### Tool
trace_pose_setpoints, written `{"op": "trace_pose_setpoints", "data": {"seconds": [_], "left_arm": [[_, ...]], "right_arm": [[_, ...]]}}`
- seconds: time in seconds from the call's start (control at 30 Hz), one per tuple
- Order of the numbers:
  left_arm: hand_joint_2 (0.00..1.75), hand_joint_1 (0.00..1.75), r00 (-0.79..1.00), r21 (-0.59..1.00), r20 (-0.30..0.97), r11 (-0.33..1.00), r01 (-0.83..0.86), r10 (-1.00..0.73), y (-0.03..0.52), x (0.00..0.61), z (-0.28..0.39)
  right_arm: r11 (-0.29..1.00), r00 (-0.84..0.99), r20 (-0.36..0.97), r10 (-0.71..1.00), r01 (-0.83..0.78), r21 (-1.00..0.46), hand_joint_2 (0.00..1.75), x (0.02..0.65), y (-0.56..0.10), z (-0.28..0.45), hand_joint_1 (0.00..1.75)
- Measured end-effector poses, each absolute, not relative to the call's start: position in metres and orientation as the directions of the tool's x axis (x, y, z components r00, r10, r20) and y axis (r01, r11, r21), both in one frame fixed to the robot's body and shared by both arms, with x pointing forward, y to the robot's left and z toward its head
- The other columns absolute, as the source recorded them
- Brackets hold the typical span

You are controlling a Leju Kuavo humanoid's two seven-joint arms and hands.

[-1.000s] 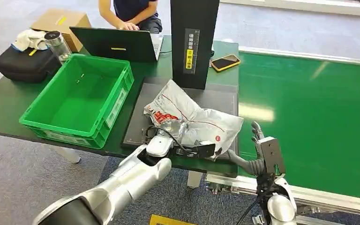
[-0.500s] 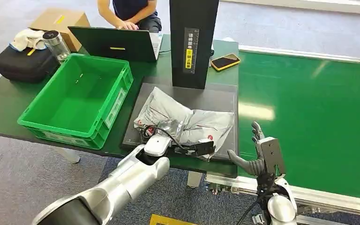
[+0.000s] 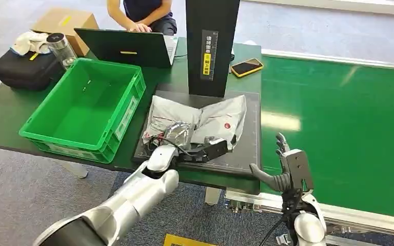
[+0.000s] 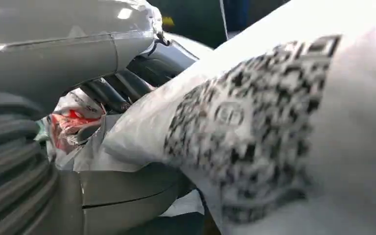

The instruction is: Moved the parcel from conveyor to table for the left to box.

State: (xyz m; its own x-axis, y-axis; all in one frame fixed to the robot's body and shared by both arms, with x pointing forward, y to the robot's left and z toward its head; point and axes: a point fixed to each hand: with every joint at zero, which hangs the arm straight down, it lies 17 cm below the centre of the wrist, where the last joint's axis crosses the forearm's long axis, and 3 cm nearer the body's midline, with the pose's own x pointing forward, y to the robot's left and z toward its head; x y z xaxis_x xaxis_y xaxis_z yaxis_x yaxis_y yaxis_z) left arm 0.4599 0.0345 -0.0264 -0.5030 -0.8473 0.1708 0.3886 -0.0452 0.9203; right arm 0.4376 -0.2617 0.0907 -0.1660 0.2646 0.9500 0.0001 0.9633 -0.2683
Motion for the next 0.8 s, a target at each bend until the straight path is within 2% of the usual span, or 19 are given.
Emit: {"op": "trace_pose_setpoints", "data": {"seconds": [0.2,0.37,0.53,0.8], "left_arm": [[1.75,1.75,-0.567,0.996,0.077,0.093,0.0,-0.82,0.033,0.49,0.053],[1.75,1.75,-0.614,0.966,-0.09,0.081,-0.245,-0.784,0.023,0.503,0.118],[1.75,1.75,-0.58,0.921,-0.129,0.119,-0.37,-0.804,0.035,0.513,0.166],[1.75,1.75,-0.543,0.892,-0.113,0.155,-0.424,-0.832,0.05,0.518,0.192]], "right_arm": [[0.963,-0.167,0.95,0.265,0.001,-0.268,1.75,0.438,-0.262,0.091,0.0],[0.964,-0.165,0.95,0.265,0.018,-0.265,1.75,0.439,-0.268,0.092,0.0],[0.964,-0.157,0.951,0.266,0.037,-0.264,1.75,0.436,-0.276,0.092,0.0],[0.963,-0.16,0.95,0.269,0.047,-0.265,1.75,0.435,-0.28,0.094,0.0]]}}
